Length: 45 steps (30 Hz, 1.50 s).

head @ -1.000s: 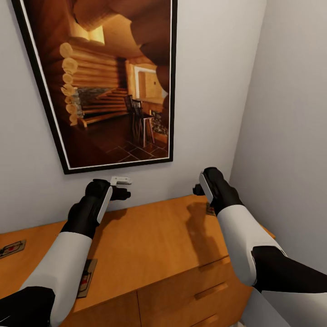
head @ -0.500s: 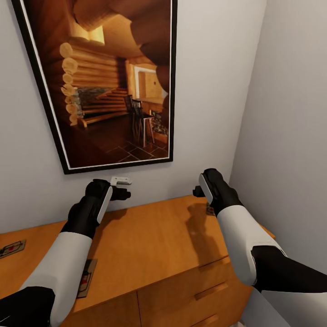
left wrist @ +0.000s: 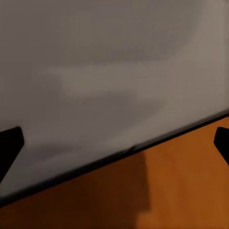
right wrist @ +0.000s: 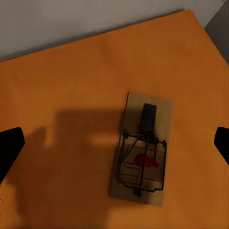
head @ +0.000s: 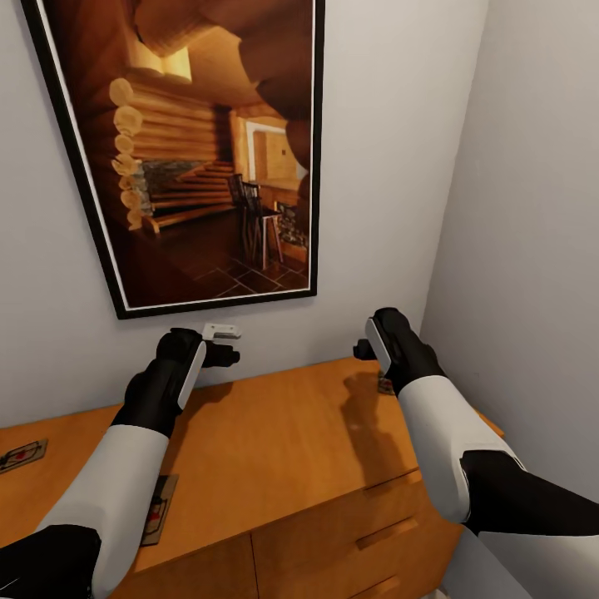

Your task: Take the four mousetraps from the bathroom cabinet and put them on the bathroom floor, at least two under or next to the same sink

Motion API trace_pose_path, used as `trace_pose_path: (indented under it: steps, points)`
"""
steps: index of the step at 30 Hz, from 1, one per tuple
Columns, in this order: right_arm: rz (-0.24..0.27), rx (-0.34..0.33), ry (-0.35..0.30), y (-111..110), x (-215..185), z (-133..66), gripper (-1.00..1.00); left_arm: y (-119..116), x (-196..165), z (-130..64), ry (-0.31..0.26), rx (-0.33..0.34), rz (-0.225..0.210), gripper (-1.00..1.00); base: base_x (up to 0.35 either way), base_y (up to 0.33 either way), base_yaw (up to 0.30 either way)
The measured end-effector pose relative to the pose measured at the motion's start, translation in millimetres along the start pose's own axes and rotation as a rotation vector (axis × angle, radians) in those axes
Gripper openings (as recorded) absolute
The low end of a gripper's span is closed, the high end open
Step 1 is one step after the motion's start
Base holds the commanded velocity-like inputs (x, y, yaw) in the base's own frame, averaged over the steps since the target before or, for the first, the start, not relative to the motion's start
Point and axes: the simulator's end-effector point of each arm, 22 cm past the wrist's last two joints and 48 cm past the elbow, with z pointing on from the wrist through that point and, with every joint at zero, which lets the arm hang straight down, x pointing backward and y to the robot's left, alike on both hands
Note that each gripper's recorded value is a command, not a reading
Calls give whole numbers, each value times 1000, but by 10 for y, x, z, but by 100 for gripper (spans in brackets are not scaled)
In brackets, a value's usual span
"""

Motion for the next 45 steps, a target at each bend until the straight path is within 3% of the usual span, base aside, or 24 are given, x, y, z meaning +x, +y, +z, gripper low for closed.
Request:
trace_pose_path:
  steps: [45]
  points:
    - [7, -9, -14, 5, -51, -32, 100, -8, -6, -4, -2, 1, 0, 100, 0, 0, 0]
